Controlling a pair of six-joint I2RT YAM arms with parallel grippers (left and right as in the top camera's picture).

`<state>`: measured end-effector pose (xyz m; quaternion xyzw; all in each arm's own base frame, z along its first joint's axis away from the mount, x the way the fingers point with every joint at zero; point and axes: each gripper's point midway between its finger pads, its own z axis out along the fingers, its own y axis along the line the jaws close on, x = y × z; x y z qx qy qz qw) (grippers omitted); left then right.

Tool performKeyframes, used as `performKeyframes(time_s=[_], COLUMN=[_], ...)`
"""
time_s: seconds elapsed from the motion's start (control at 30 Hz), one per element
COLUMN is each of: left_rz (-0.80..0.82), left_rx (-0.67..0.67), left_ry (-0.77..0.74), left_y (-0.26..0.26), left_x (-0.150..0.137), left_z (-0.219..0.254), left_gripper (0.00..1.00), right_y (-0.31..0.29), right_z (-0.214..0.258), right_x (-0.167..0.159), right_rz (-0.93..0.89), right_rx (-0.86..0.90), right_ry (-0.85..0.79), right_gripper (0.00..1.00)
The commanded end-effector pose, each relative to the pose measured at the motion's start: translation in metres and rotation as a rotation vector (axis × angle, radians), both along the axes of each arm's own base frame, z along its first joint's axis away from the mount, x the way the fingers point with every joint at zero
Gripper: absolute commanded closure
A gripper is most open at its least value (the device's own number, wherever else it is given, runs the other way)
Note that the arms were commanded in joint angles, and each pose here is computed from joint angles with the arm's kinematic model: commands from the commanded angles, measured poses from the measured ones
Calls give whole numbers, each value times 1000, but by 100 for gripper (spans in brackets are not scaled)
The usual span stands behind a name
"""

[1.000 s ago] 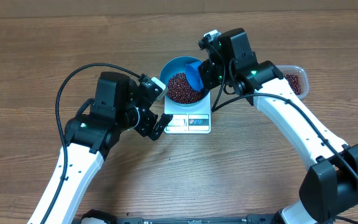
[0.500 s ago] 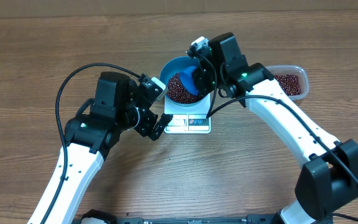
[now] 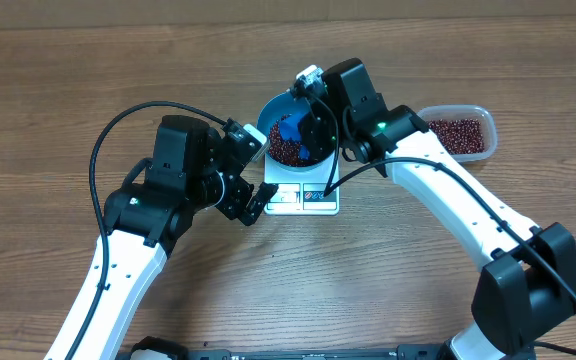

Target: Scoop item into bowl and weigh 150g on scale

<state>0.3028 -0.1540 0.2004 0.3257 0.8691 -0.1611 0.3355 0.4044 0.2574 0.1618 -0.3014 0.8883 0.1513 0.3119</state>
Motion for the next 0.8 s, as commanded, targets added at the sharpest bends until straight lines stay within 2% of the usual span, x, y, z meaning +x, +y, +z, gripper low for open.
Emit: performKeyframes(time_s=[0.0, 0.37, 0.77], left_rz=[-18, -18, -18], left_rx=[-2, -2, -2], left_ry=[8, 8, 8], left_y=[-1, -1, -1], left_x=[-1, -1, -1], left_z=[-4, -4, -4], left_gripper=[1, 1, 0], right_y=[-8, -12, -13], right_z=[43, 83, 86], right_x=[5, -3, -3], right_rz=[-40, -66, -8], right_rx=[62, 151, 106], right_ry=[-77, -117, -169], right_gripper=[96, 96, 96])
